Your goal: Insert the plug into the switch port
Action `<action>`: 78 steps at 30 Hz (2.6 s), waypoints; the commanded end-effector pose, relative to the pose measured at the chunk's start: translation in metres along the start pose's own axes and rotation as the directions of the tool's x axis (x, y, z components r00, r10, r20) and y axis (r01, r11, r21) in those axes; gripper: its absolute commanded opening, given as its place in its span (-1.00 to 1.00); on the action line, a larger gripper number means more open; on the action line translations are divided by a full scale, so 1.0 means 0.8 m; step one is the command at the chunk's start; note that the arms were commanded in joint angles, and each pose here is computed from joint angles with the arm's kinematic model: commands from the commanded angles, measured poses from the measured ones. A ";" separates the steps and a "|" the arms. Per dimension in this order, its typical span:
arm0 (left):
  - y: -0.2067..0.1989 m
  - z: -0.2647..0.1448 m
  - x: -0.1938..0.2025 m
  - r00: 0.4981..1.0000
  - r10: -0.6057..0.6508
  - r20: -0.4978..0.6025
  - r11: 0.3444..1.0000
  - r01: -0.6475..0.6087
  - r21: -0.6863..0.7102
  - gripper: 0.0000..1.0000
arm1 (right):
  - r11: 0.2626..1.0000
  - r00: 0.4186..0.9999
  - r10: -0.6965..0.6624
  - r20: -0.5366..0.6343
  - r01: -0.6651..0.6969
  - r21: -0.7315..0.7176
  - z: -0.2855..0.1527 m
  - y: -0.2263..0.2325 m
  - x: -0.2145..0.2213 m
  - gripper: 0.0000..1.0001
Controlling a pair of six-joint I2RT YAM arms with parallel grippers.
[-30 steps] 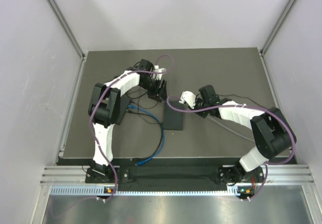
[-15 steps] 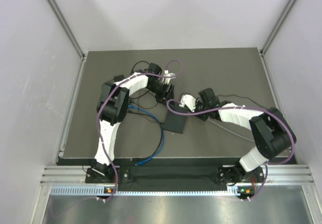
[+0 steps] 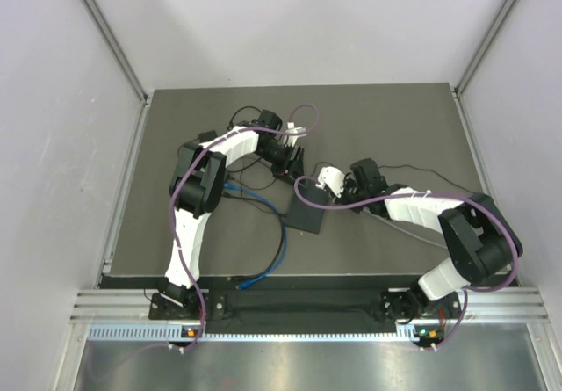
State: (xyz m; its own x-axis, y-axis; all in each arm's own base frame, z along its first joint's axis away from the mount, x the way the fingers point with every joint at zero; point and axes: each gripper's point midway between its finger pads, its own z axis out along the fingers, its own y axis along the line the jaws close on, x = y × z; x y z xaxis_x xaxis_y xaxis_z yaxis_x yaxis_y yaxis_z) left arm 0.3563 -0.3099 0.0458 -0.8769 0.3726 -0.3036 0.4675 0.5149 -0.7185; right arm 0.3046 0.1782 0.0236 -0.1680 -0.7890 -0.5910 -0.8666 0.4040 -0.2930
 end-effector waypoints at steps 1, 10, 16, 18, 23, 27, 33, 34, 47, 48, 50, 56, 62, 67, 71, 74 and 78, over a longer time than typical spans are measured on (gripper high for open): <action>-0.018 0.000 -0.014 0.998 0.060 0.021 0.997 -0.061 0.053 0.24 | 0.997 0.992 -0.033 0.118 0.024 0.076 -0.009 -0.019 -0.043 -1.00; -0.018 -0.001 -0.018 0.998 0.058 0.025 0.997 -0.060 0.057 0.25 | 0.997 0.988 -0.045 0.148 0.034 0.072 -0.013 -0.018 -0.052 -1.00; -0.017 0.001 -0.016 0.998 0.058 0.021 0.996 -0.059 0.064 0.25 | 0.998 0.990 -0.047 0.135 0.041 0.046 -0.001 -0.010 -0.048 -1.00; -0.017 0.003 -0.015 0.998 0.055 0.015 0.996 -0.056 0.071 0.25 | 0.998 0.989 -0.051 0.136 0.044 0.049 -0.001 -0.010 -0.048 -1.00; -0.015 0.010 -0.013 0.998 0.057 0.003 0.995 -0.057 0.082 0.25 | 0.996 0.992 -0.085 0.098 0.082 0.031 0.009 -0.003 -0.047 -1.00; -0.017 0.014 -0.011 0.999 0.049 -0.013 0.995 -0.048 0.084 0.24 | 0.995 0.990 -0.093 0.109 0.089 0.035 0.009 -0.004 -0.053 -1.00; -0.021 0.023 0.002 0.997 0.063 -0.050 0.993 -0.057 0.099 0.10 | 0.996 0.986 -0.089 0.145 0.085 0.033 0.013 -0.005 -0.074 -1.00; -0.022 0.024 0.004 0.997 0.060 -0.053 0.994 -0.055 0.098 0.08 | 0.996 0.986 -0.092 0.140 0.088 0.034 0.014 -0.004 -0.075 -1.00; -0.034 0.042 0.028 0.993 -0.095 -0.071 0.983 0.104 0.151 -0.21 | 0.990 0.983 -0.140 0.121 0.138 0.026 0.019 -0.004 -0.101 -1.00; -0.034 0.042 0.026 0.993 -0.094 -0.066 0.983 0.103 0.152 -0.22 | 0.989 0.981 -0.146 0.130 0.144 0.026 0.020 -0.005 -0.108 -1.00; -0.033 0.043 0.029 0.991 -0.118 -0.069 0.980 0.128 0.150 -0.25 | 0.990 0.982 -0.138 0.130 0.139 0.005 0.021 -0.001 -0.117 -1.00; -0.032 0.041 0.039 0.984 -0.167 -0.068 0.970 0.176 0.167 -0.28 | 0.987 0.980 -0.162 0.112 0.163 -0.005 0.037 0.019 -0.136 -1.00; -0.036 0.036 0.035 0.982 -0.180 -0.052 0.964 0.187 0.189 -0.30 | 0.993 0.976 -0.117 0.184 0.112 0.041 0.037 0.012 -0.169 -1.00; -0.035 0.032 0.037 0.985 -0.166 -0.050 0.967 0.173 0.187 -0.28 | 0.995 0.959 -0.099 0.266 0.088 0.051 0.035 0.012 -0.188 -1.00; -0.025 0.021 0.030 0.986 -0.164 -0.026 0.971 0.166 0.170 -0.17 | 0.995 0.965 -0.102 0.241 0.095 0.038 0.037 0.012 -0.184 -1.00; -0.009 0.003 0.012 0.985 -0.172 0.024 0.976 0.167 0.142 -0.07 | 0.994 0.969 -0.108 0.223 0.100 0.046 0.036 0.008 -0.178 -1.00; 0.011 -0.043 -0.022 0.982 -0.143 0.124 0.987 0.133 0.089 0.08 | 0.995 0.982 -0.090 0.165 0.083 0.048 0.038 -0.001 -0.163 -1.00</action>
State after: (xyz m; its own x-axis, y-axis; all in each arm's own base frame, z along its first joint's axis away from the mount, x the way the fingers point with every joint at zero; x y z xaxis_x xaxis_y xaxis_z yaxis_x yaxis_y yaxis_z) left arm 0.3685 -0.2874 0.0420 -0.9636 0.1865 -0.1914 0.2610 0.5034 -0.8237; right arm 0.3179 0.2092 0.0252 -0.1956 -0.8820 -0.4287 -0.8487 0.3713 -0.3766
